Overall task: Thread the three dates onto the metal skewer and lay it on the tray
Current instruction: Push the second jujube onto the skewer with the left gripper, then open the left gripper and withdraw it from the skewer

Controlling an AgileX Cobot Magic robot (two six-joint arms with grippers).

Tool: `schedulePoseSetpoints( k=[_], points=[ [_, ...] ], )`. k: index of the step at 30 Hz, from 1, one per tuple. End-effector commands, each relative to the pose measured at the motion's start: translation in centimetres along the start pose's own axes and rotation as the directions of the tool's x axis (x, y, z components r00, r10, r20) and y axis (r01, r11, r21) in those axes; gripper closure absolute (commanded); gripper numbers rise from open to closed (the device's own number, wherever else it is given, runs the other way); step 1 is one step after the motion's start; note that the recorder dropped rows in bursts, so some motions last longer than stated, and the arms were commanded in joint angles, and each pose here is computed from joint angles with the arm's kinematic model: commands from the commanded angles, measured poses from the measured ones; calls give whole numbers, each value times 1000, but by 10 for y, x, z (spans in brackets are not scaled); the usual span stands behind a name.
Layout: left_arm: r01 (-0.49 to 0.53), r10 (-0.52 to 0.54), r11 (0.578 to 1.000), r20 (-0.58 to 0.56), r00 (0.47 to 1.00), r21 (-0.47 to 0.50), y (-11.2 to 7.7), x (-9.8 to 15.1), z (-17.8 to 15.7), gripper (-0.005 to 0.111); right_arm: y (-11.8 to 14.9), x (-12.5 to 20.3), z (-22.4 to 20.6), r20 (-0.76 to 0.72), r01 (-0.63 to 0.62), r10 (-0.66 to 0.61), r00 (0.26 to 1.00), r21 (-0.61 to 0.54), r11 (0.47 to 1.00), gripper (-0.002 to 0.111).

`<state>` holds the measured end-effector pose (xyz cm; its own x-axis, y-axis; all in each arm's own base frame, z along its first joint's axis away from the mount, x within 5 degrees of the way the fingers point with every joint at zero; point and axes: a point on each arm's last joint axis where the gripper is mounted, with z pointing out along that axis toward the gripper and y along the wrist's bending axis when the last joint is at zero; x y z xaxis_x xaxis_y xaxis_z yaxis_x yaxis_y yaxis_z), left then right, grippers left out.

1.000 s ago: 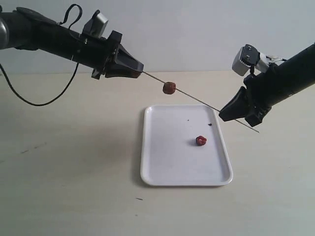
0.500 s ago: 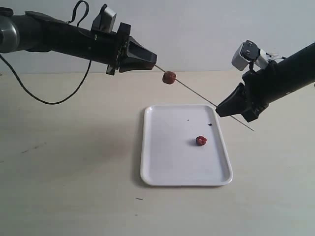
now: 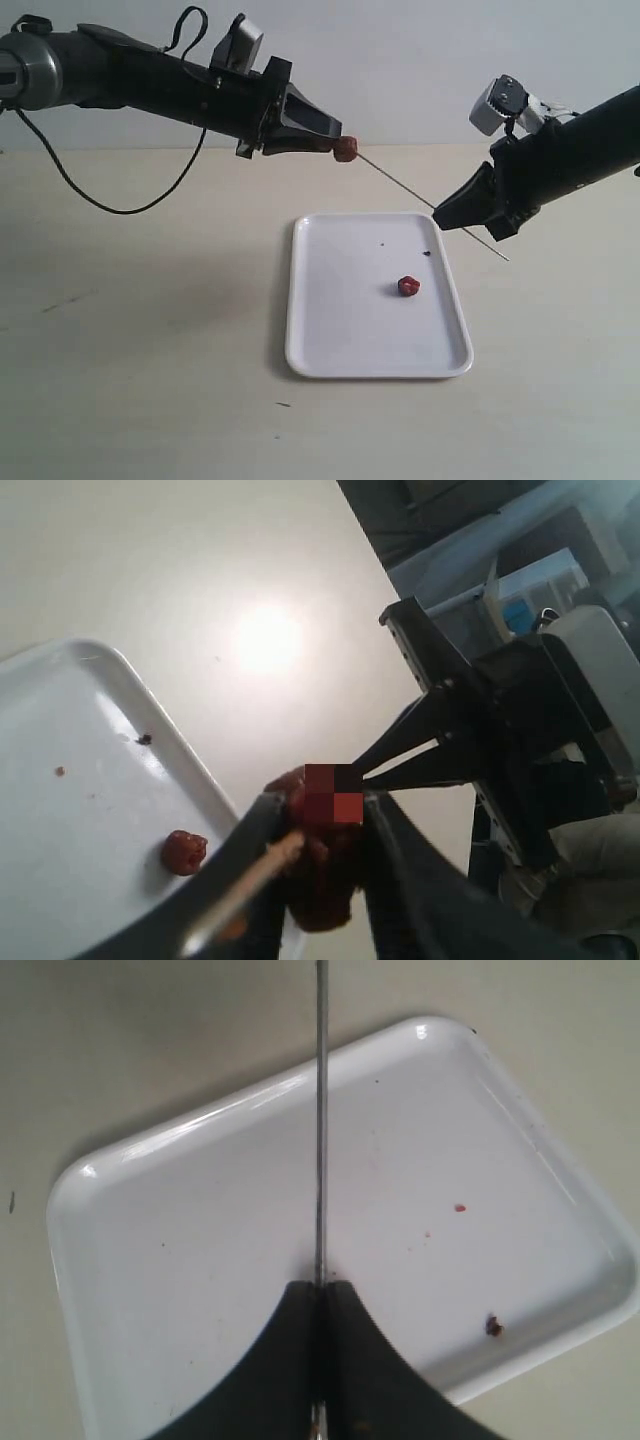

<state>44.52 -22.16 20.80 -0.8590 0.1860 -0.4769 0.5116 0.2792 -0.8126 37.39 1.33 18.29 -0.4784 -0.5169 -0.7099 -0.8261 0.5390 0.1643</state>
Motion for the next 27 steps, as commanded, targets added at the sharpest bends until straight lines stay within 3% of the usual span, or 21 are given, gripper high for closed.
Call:
schedulePoseSetpoints(
  k=[1, 7, 9, 12, 17, 20, 22, 27],
  points=[
    [-15, 15, 1000, -21, 1000, 16, -6, 2, 7, 80, -1, -5, -2, 36, -18, 17, 999, 23, 1000, 108],
    [-18, 18, 1000, -22, 1000, 16, -7, 2, 7, 79, -1, -6, -2, 41, -22, 21, 999, 25, 999, 108],
    [-14, 14, 1000, -14, 1000, 20, -6, 2, 6, 69, -2, -6, -2, 41, -22, 21, 999, 27, 999, 108],
    [-5, 5, 1000, 4, 1000, 26, -5, 0, 2, 41, -2, -5, -2, 39, -21, 20, 999, 31, 999, 108],
    [0, 0, 1000, 22, 1000, 15, -2, -3, -4, 41, -4, -5, -2, 36, -26, 24, 999, 59, 998, 108],
    [2, -3, 1000, 29, 1000, 6, 2, -4, -9, 41, -12, -4, -2, 35, -79, 75, 997, 136, 988, 108],
    [-4, 4, 1000, 14, 1000, -5, 3, -2, -10, 41, -19, -3, -4, 47, -154, 147, 988, 214, 965, 108],
    [-63, 55, 994, -100, 993, -84, 7, 8, -2, 41, -40, 3, -12, 111, -331, 315, 943, 436, 837, 108]
  ],
)
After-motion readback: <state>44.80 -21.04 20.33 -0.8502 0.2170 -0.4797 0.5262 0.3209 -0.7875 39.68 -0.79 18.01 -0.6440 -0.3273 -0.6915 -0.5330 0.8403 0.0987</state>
